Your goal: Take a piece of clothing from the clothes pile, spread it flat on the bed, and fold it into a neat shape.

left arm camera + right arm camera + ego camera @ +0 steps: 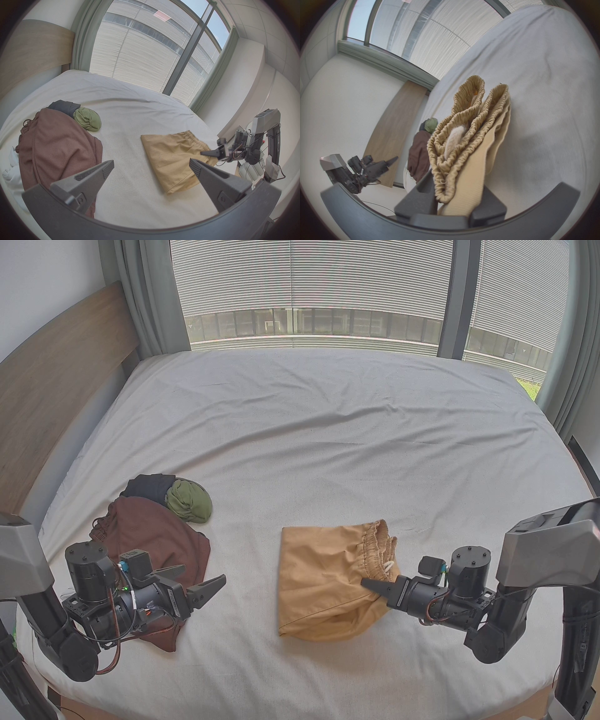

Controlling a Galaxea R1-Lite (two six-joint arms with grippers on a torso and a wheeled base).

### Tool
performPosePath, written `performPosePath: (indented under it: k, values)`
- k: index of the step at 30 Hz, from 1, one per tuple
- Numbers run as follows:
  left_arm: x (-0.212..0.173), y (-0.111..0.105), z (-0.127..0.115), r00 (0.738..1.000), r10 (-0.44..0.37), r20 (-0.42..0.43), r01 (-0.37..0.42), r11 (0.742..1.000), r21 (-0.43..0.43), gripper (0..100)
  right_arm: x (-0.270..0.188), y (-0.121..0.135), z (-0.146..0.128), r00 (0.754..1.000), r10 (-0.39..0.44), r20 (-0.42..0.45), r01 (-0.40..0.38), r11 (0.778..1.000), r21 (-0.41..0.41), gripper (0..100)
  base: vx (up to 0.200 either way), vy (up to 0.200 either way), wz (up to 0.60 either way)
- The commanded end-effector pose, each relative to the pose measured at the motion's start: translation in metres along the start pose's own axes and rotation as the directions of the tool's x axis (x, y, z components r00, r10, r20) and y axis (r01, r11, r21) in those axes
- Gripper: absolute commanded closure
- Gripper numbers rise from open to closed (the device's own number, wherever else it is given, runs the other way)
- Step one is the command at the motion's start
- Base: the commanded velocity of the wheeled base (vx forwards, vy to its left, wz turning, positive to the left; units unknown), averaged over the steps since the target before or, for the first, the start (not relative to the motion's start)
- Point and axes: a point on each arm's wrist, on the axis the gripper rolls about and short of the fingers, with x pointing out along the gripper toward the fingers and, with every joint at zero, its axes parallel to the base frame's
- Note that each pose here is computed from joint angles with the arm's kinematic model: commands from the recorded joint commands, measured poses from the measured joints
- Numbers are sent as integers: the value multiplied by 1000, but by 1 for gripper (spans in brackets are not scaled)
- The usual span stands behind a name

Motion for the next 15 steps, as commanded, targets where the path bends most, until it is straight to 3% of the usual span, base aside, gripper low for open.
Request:
performPosePath:
  k: [1,7,15]
  values:
    - [-1,2,-4,1000,8,-14,-8,1000,-9,0,-8,27,21,994,87,65,-84,995,-46,100,0,0,0]
    - [0,3,-8,1000,11,-29,-11,1000,-11,0,-7,33,27,987,154,48,-149,985,-87,100,0,0,0]
    - [1,4,-7,1000,11,-26,-11,1000,-11,0,5,50,52,963,247,111,-229,962,-149,100,0,0,0]
